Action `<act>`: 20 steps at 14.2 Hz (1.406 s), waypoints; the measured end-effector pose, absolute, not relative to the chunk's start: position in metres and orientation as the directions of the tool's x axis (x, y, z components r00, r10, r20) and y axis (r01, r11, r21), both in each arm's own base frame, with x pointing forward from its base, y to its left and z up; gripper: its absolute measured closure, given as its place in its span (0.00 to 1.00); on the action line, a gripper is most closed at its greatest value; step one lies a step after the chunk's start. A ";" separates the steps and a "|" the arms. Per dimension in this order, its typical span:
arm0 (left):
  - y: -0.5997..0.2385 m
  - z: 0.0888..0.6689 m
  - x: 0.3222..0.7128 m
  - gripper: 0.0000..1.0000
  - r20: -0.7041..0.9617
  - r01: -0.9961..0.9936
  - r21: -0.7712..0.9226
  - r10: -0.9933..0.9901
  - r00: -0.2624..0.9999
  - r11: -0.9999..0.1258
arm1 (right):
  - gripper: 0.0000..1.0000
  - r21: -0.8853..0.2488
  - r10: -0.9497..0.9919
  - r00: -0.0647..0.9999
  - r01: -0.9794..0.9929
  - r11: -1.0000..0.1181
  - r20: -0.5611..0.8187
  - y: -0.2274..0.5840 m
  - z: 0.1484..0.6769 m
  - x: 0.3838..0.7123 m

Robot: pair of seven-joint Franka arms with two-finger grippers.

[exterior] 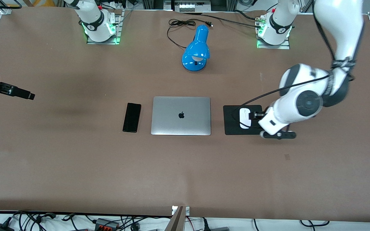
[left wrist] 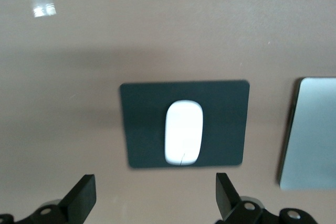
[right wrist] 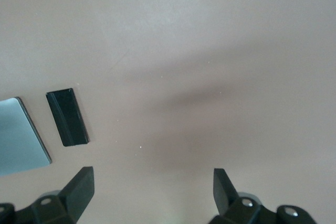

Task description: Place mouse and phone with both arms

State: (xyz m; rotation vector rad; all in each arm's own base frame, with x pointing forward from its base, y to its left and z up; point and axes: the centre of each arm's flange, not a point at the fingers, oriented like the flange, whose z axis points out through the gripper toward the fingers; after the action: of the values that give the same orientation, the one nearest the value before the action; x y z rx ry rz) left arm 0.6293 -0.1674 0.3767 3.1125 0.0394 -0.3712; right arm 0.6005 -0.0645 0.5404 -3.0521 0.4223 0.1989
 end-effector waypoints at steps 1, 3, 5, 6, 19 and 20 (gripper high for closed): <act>-0.162 0.398 0.631 0.00 -0.261 0.031 -0.007 0.031 0.965 -1.000 | 0.00 -0.031 -0.268 0.959 -0.272 -0.962 -0.092 -0.066 0.549 0.602; -0.145 0.443 0.640 0.00 -0.264 0.055 -0.011 0.056 0.963 -0.998 | 0.00 -0.008 -0.268 0.963 -0.268 -0.963 -0.027 -0.070 0.566 0.601; -0.113 0.490 0.649 0.00 -0.226 0.099 0.001 0.096 0.969 -0.995 | 0.00 0.005 -0.266 0.964 -0.266 -0.964 -0.023 -0.071 0.576 0.591; -0.096 0.512 0.649 0.00 -0.213 0.110 0.006 0.106 0.971 -0.994 | 0.00 0.007 -0.264 0.964 -0.264 -0.964 -0.022 -0.071 0.578 0.585; -0.036 0.605 0.550 0.00 -0.006 -0.043 -0.023 -0.043 0.999 -0.999 | 0.00 0.040 -0.117 0.993 -0.117 -0.992 -0.002 -0.061 0.575 0.566; -0.037 0.610 0.545 0.00 0.007 -0.043 -0.024 -0.044 0.999 -0.999 | 0.00 0.041 -0.120 0.993 -0.120 -0.992 -0.002 -0.063 0.574 0.567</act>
State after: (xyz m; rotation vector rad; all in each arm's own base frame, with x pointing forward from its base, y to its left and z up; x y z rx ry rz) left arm 0.5453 -0.0371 0.6098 3.1650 -0.0689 0.0122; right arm 0.5675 -0.0630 0.5737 -3.1762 0.1915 0.0077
